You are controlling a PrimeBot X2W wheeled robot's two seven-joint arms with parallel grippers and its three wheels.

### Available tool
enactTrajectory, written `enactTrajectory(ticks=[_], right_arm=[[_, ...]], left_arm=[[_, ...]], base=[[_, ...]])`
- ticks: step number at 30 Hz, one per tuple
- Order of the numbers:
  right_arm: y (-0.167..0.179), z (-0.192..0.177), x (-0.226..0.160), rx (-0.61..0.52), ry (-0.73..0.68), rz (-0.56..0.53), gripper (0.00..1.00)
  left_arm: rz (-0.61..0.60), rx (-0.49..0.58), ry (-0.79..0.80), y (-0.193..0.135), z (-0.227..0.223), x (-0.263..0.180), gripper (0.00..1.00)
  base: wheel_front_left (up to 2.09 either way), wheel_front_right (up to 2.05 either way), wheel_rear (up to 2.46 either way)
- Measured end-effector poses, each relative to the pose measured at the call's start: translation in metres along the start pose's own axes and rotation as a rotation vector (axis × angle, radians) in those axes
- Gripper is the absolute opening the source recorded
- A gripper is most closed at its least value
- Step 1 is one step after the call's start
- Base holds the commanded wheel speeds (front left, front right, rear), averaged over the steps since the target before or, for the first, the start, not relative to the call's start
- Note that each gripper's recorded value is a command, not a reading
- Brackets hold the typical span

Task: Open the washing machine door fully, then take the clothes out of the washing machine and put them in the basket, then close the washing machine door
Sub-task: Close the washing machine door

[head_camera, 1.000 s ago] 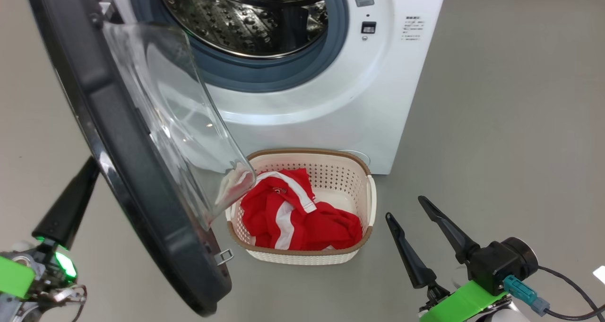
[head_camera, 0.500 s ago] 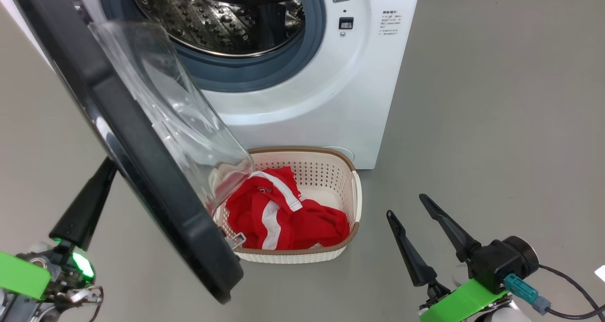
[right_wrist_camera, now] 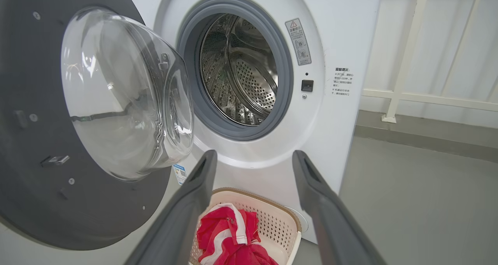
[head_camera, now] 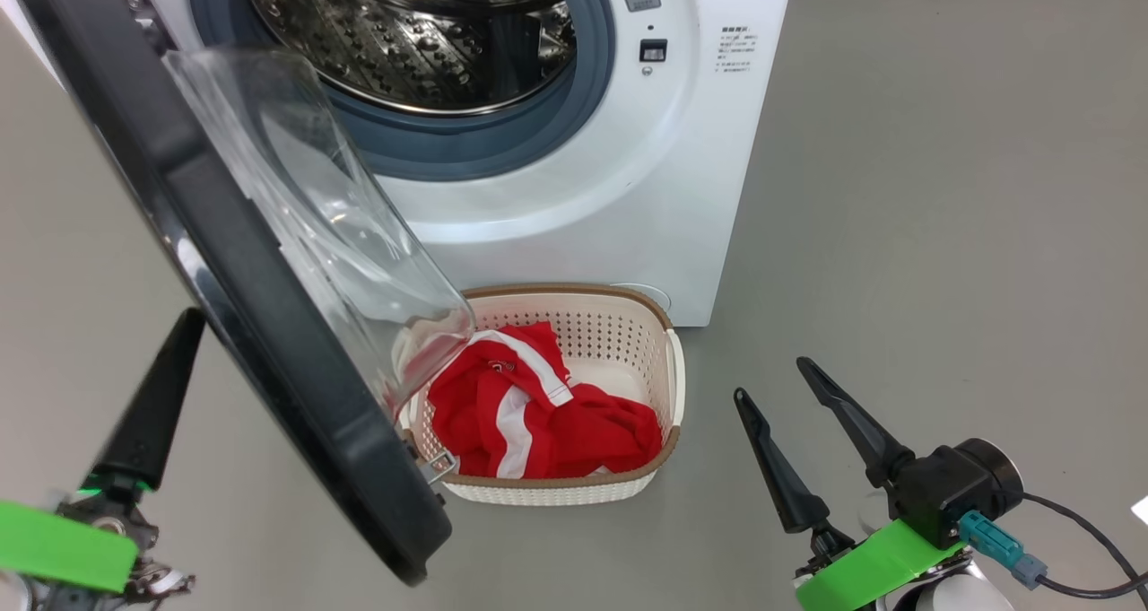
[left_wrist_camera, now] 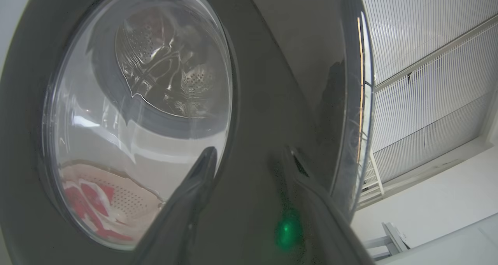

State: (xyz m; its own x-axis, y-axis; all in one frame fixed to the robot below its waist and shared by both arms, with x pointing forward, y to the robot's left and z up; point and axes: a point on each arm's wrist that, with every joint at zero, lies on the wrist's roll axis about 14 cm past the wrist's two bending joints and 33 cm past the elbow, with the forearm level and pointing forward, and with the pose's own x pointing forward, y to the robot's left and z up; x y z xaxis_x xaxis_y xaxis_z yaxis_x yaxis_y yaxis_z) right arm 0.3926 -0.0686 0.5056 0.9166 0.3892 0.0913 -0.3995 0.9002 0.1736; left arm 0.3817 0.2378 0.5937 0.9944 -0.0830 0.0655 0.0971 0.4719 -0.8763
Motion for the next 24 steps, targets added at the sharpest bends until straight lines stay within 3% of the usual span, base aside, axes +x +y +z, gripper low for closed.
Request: enactTrajectory(ticks=[9,16,24], right_arm=[[0.004,0.008,-0.001,-0.007,-0.021,0.008,1.0],[0.008,0.014,-0.005,-0.013,-0.037,0.012,1.0],[0.007,0.018,-0.011,-0.017,-0.045,0.006,1.0]], left_arm=[[0.055,0.387,-0.149,0.011,0.013,-0.018,1.0],[0.027,0.686,-0.216,0.01,0.007,-0.031,1.0],[0.038,0.93,-0.244,0.027,-0.002,-0.04,1.0]], base=[[0.0,0.0,0.0],[0.0,0.0,0.0],[0.0,0.0,0.0]])
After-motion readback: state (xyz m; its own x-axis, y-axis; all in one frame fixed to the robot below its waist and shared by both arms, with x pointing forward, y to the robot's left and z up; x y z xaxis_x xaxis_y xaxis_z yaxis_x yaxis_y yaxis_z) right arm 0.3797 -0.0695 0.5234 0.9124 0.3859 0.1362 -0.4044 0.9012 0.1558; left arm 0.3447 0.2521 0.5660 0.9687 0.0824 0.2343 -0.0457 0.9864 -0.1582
